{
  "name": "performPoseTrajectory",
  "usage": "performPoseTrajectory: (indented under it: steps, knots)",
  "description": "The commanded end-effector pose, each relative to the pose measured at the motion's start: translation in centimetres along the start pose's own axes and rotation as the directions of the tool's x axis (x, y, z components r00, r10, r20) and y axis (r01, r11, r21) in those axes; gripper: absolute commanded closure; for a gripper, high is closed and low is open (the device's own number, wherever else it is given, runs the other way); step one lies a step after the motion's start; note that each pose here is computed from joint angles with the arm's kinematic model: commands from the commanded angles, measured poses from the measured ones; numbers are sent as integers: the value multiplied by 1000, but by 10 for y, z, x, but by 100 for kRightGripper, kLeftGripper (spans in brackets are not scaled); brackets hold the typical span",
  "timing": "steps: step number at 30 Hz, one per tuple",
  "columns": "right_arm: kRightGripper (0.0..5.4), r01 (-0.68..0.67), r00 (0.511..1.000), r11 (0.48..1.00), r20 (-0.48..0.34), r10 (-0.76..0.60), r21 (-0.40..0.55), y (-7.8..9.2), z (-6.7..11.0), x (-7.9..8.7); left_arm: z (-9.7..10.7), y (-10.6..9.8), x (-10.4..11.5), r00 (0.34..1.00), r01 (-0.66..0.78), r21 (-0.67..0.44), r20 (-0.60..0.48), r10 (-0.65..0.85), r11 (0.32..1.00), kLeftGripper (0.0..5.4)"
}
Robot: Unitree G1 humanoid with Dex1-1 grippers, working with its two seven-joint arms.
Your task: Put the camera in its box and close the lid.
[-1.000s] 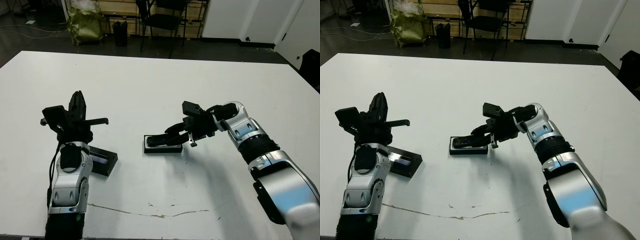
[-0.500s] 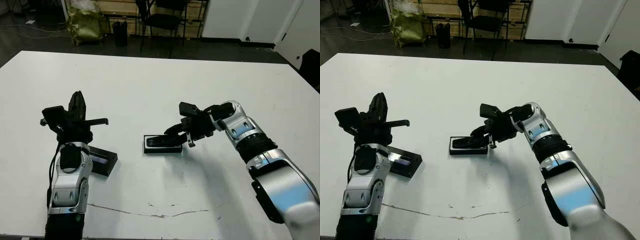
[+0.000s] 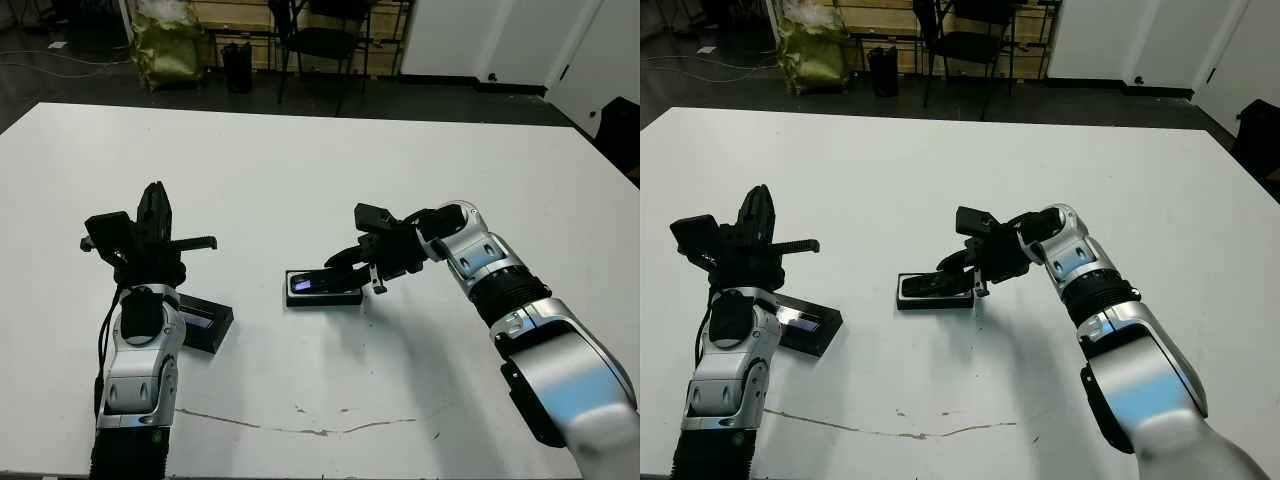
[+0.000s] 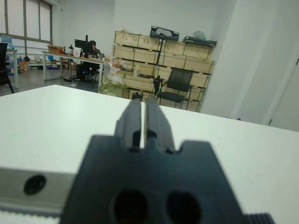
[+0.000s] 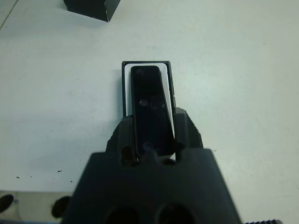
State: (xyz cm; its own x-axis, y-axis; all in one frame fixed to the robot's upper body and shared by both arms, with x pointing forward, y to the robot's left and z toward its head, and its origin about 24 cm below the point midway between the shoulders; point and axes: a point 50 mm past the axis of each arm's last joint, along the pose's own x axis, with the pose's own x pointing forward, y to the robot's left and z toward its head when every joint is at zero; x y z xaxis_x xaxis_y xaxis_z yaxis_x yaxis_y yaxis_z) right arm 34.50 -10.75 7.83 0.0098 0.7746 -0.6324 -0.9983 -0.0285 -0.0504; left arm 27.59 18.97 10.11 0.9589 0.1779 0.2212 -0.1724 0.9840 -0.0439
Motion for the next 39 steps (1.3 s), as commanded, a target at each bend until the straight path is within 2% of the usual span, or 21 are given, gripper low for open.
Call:
performPoseTrajectory:
  steps: [1, 4, 7, 10, 17, 20, 25, 28, 31, 35, 36, 39]
  knots:
    - [474, -49, 999, 999, -5, 49, 13, 3, 2, 6, -7, 1, -3, 999, -5, 7, -39, 5, 1000, 540]
    - [474, -72, 997, 994, -14, 74, 83, 3, 1, 7, -7, 1, -3, 999, -7, -5, -36, 7, 1000, 540]
    - [474, -64, 998, 993, -4, 64, 97, 3, 0, 7, -8, 2, -2, 1000, -3, -7, -30, 3, 1000, 540]
    - [413, -76, 997, 992, 17, 75, 99, 3, -1, 7, -8, 1, -3, 999, -11, -1, -42, 11, 1000, 540]
    - [254, -79, 997, 997, -4, 79, 11, -1, 3, 4, -8, 1, -3, 999, -6, 5, -38, 6, 1000, 540]
    - [185, -68, 997, 998, 32, 69, -13, -3, 5, 0, -8, 2, -3, 999, -4, 5, -38, 4, 1000, 540]
    - [73, -26, 999, 992, 40, 32, -125, -8, 12, -10, -9, 1, -3, 999, -5, 8, -39, 5, 1000, 540]
    - [3, -19, 996, 997, 90, 25, -69, -12, 14, -18, -9, 1, -3, 999, -3, 7, -39, 3, 1000, 540]
    - [1, -1, 988, 1000, 152, 4, -20, -15, 16, -25, -9, 2, -3, 999, -1, 7, -38, 2, 1000, 540]
    - [1, 112, 961, 987, 239, -137, 114, -24, 19, -43, -9, 2, -3, 999, -6, 6, -44, 6, 1000, 540]
    - [1, 152, 944, 977, 272, -188, 149, -26, 20, -47, -9, 2, -3, 999, -5, 4, -43, 5, 1000, 540]
    - [1, 321, 844, 908, 353, -403, 268, -31, 21, -61, -9, 2, -3, 999, -2, 11, -40, 3, 1000, 540]
